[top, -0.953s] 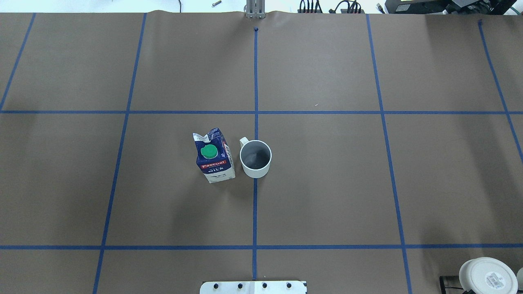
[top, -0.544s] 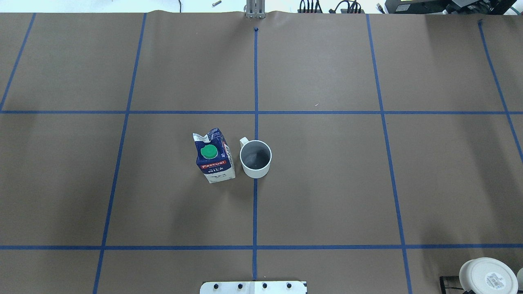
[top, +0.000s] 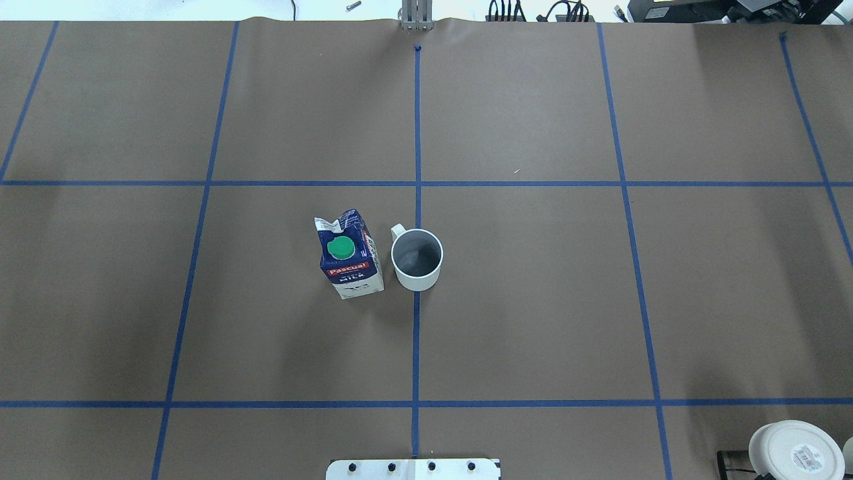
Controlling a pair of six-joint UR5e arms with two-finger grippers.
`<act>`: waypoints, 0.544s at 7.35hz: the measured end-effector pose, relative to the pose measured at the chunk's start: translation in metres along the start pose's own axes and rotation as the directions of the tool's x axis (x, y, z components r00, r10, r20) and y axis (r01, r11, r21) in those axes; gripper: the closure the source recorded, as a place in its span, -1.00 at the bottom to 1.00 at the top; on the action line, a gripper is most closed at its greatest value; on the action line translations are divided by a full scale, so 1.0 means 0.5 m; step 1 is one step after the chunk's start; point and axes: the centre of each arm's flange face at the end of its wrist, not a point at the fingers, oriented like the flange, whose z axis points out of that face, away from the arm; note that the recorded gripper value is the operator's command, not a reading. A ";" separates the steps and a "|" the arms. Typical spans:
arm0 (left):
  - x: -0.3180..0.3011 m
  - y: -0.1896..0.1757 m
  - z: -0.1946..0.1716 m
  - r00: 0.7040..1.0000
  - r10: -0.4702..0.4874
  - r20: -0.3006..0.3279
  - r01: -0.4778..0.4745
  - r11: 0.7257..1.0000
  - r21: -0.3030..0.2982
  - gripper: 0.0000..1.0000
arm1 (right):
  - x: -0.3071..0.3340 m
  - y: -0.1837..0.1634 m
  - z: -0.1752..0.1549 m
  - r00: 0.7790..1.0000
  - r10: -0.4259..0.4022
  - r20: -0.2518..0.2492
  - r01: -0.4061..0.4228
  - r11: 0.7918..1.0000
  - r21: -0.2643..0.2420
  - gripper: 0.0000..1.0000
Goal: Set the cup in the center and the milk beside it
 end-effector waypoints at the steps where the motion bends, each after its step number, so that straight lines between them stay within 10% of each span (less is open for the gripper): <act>1: 0.008 0.001 -0.006 1.000 0.000 -0.006 0.000 1.000 0.008 -0.97 | 0.000 0.001 0.000 1.000 -0.002 0.001 0.002 1.000 0.003 -1.00; 4: 0.019 -0.005 -0.016 0.999 0.035 0.000 -0.035 0.999 0.042 -0.97 | -0.001 0.001 -0.001 1.000 -0.004 0.001 0.004 1.000 0.005 -1.00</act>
